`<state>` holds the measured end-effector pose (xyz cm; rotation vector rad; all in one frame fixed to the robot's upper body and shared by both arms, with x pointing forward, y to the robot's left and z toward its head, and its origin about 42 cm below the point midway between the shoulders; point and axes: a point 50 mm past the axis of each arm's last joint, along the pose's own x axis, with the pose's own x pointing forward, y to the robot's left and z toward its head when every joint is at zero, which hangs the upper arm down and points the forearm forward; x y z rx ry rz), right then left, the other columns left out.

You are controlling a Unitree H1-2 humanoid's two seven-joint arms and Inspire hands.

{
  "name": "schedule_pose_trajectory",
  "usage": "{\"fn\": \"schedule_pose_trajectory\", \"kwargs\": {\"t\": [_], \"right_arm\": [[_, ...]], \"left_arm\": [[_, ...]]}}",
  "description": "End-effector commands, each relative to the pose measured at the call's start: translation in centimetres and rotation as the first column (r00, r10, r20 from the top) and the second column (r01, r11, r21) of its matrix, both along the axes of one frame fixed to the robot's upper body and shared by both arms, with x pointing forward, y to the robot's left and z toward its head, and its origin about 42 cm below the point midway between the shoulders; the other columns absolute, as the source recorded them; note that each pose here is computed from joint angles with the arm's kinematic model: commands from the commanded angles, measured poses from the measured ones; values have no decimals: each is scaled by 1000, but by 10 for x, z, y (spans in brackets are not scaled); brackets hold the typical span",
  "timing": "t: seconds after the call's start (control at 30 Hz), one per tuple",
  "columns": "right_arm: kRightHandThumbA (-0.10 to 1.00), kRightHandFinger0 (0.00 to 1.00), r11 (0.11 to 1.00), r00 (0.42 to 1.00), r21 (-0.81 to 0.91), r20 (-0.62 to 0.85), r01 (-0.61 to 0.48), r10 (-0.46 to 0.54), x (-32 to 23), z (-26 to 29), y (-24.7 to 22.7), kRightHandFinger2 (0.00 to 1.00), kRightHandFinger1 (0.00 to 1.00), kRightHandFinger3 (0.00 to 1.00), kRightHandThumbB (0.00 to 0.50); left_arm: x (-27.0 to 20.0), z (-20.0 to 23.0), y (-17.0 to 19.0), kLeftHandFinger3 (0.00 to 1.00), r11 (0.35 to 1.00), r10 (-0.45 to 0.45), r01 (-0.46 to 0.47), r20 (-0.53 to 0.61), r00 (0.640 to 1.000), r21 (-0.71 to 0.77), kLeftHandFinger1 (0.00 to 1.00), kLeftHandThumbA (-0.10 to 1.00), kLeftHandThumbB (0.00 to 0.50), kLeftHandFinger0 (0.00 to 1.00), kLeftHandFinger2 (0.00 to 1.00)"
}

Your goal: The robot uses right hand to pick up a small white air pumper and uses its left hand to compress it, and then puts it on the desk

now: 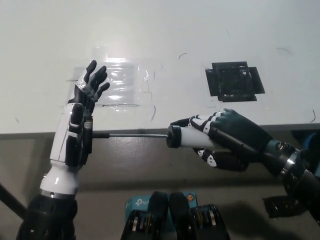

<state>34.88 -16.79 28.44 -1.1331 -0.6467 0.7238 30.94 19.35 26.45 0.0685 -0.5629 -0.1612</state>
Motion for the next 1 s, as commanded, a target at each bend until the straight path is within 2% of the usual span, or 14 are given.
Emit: {"fn": "schedule_pose_trajectory", "kwargs": {"t": [0.0,0.2,0.33,0.43,0.47,0.57,0.63,0.67,0.73,0.97], "right_arm": [[-100,57,1000,999,15,42,-16,15,1,14,4,788,504,841,196],[-100,42,998,997,30,57,-60,58,-1,21,19,786,511,880,176],[-100,39,995,994,39,67,-93,90,-3,26,30,769,516,856,151],[-100,108,991,991,56,64,-119,116,-5,31,45,834,581,864,169],[-100,89,987,987,59,71,-148,144,-6,32,51,818,557,863,196],[-100,73,986,984,37,72,-165,162,-8,34,61,810,550,878,193],[-100,50,983,982,45,63,-179,176,-9,33,66,772,520,856,182],[-100,31,981,980,48,60,-190,187,-9,33,70,746,475,812,182],[-100,7,979,979,53,63,-198,195,-9,33,73,745,449,779,175],[-100,0,977,978,65,70,-203,198,-3,33,78,712,394,785,183]], "left_arm": [[-6,14,-7,1000,999,-31,29,52,998,34,1000,1000,214,1000,1000],[-6,14,-14,1000,998,-15,12,53,998,57,1000,1000,238,1000,1000],[-5,13,-21,1000,998,-13,10,50,999,66,1000,1000,232,1000,1000],[-5,11,-30,1000,997,-35,31,45,998,77,1000,1000,214,1000,1000],[-5,10,-34,1000,996,-43,40,38,998,80,1000,1000,215,1000,1000],[-2,9,-43,1000,993,-37,32,41,998,117,1000,1000,220,1000,1000],[-2,6,-47,1000,991,-39,33,37,999,131,1000,1000,217,1000,1000],[-1,3,-51,1000,990,-35,29,37,999,139,1000,1000,203,1000,1000],[0,2,-55,1000,990,-34,29,35,999,141,1000,1000,197,1000,1000],[2,2,-54,1000,987,-23,16,39,999,162,1000,1000,188,1000,1000]]}}
